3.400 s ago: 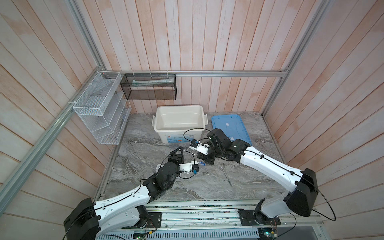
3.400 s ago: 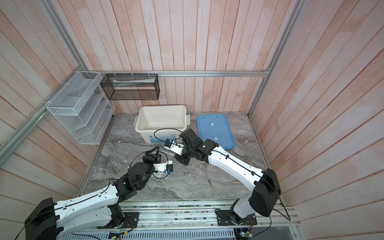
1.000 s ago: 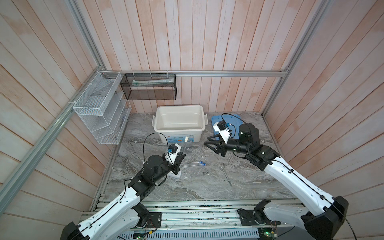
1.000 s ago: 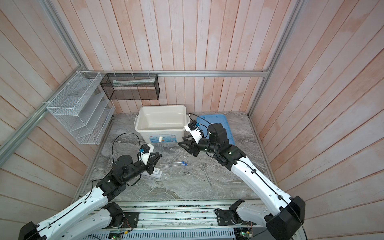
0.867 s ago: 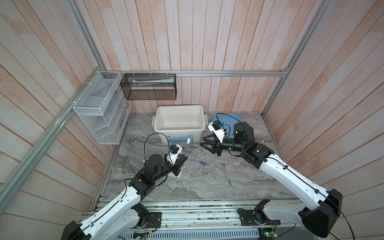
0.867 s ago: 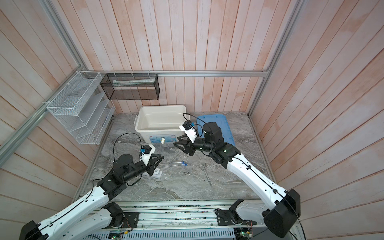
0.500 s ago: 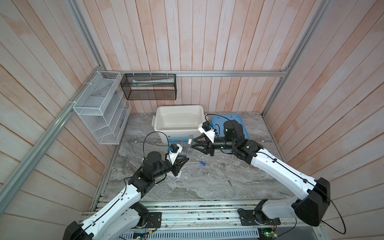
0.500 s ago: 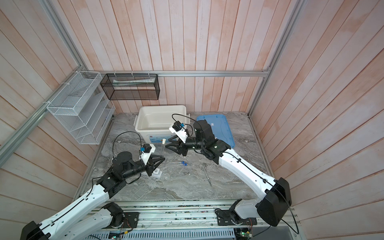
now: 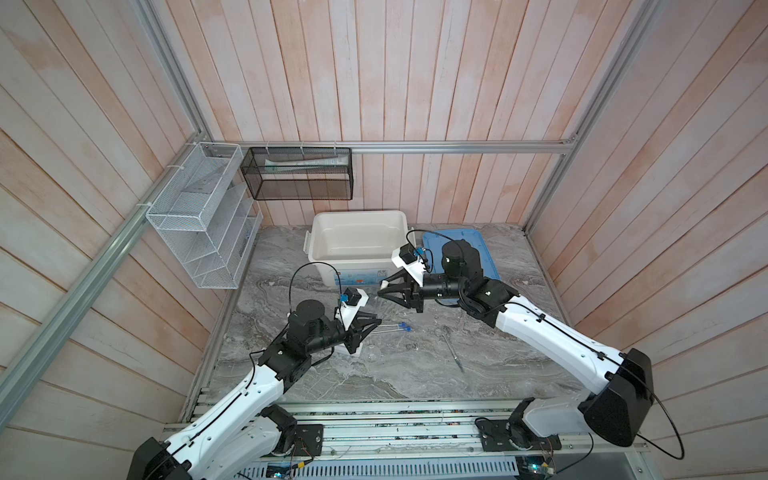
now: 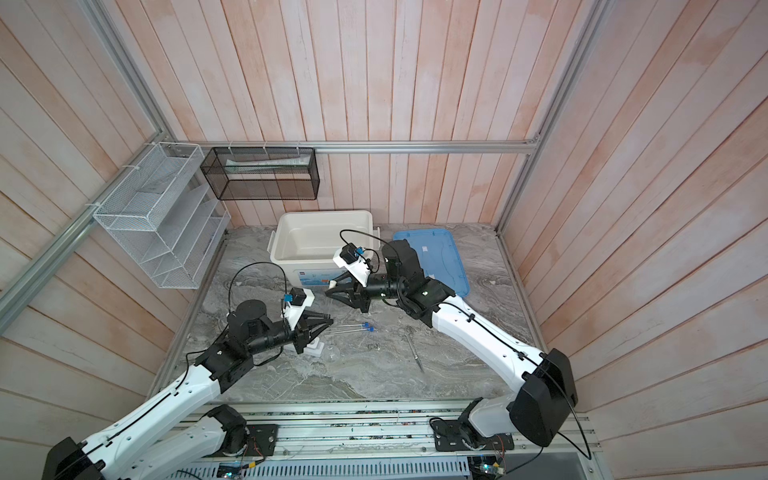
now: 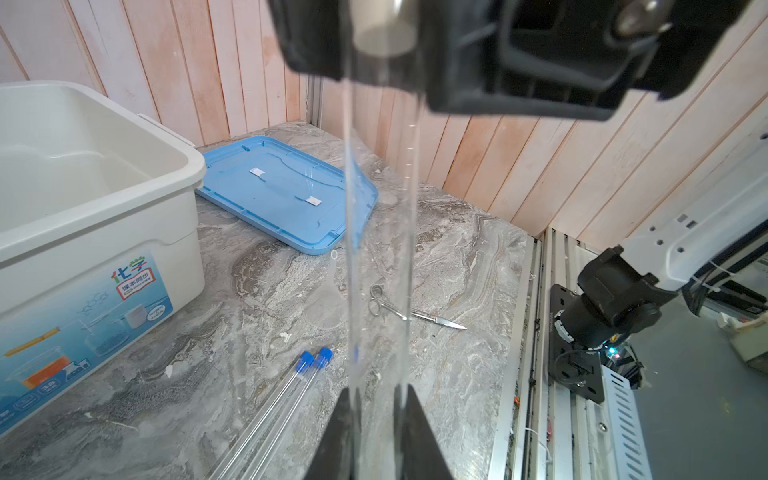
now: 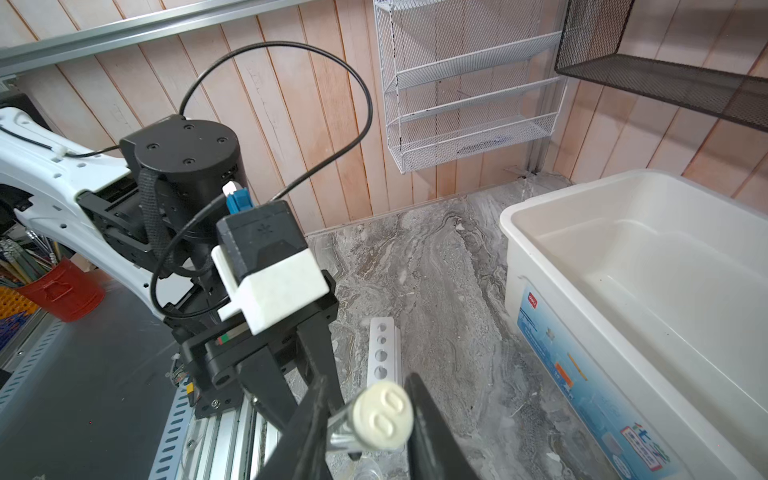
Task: Organize the chemistry lab equipment
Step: 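Grasp the tube's white-capped end with the right gripper, then open the left gripper and withdraw it while the right carries the tube to the rack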
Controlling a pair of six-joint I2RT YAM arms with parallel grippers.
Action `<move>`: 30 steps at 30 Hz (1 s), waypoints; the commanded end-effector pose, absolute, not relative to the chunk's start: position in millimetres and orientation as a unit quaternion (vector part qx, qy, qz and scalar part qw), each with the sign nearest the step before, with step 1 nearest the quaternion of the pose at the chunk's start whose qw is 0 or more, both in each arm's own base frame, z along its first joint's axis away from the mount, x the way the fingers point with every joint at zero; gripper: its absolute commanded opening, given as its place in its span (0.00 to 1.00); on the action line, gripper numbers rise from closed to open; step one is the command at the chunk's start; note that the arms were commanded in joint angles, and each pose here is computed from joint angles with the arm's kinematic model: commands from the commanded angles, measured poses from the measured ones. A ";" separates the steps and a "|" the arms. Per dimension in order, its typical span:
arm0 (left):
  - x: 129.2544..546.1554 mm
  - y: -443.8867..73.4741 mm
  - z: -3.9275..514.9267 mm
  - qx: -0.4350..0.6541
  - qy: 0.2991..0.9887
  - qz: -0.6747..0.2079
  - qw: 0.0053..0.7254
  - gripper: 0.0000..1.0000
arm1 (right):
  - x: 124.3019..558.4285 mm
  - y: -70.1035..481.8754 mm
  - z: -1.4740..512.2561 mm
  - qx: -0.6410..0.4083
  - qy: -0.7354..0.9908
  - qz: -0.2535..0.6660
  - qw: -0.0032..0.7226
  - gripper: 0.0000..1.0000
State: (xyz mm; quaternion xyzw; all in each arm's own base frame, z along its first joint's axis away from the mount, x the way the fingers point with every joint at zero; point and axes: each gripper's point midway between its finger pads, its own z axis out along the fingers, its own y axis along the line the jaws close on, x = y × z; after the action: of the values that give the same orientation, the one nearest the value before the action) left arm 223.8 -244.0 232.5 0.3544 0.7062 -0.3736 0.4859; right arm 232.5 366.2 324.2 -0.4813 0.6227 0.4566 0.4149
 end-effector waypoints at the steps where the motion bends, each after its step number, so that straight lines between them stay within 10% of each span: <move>1: 223.3 -244.4 250.7 0.361 0.691 -0.378 0.500 0.00 | 230.2 372.0 338.6 -0.486 0.605 0.470 0.422 0.28; 11: 227.2 -238.7 249.5 0.350 0.696 -0.365 0.509 0.02 | 231.2 372.6 339.0 -0.482 0.608 0.469 0.422 0.14; 16: 228.2 -235.6 251.0 0.346 0.696 -0.357 0.517 0.27 | 233.0 374.4 337.1 -0.478 0.614 0.464 0.423 0.05; 18: 228.4 -234.0 251.9 0.346 0.697 -0.354 0.519 0.66 | 235.2 374.6 336.3 -0.476 0.618 0.459 0.425 0.03; 19: 228.7 -233.1 251.1 0.345 0.699 -0.350 0.519 0.70 | 237.9 374.4 335.6 -0.474 0.621 0.454 0.429 0.03; 30: 247.7 -173.0 282.7 0.264 0.726 -0.232 0.591 0.73 | 258.1 390.1 319.6 -0.464 0.655 0.396 0.446 0.02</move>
State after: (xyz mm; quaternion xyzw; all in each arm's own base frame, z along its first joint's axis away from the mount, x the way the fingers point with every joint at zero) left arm 233.2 -204.1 263.2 0.3165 0.7140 -0.2957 0.5501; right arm 250.8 381.5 320.7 -0.4626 0.6471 0.4267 0.4304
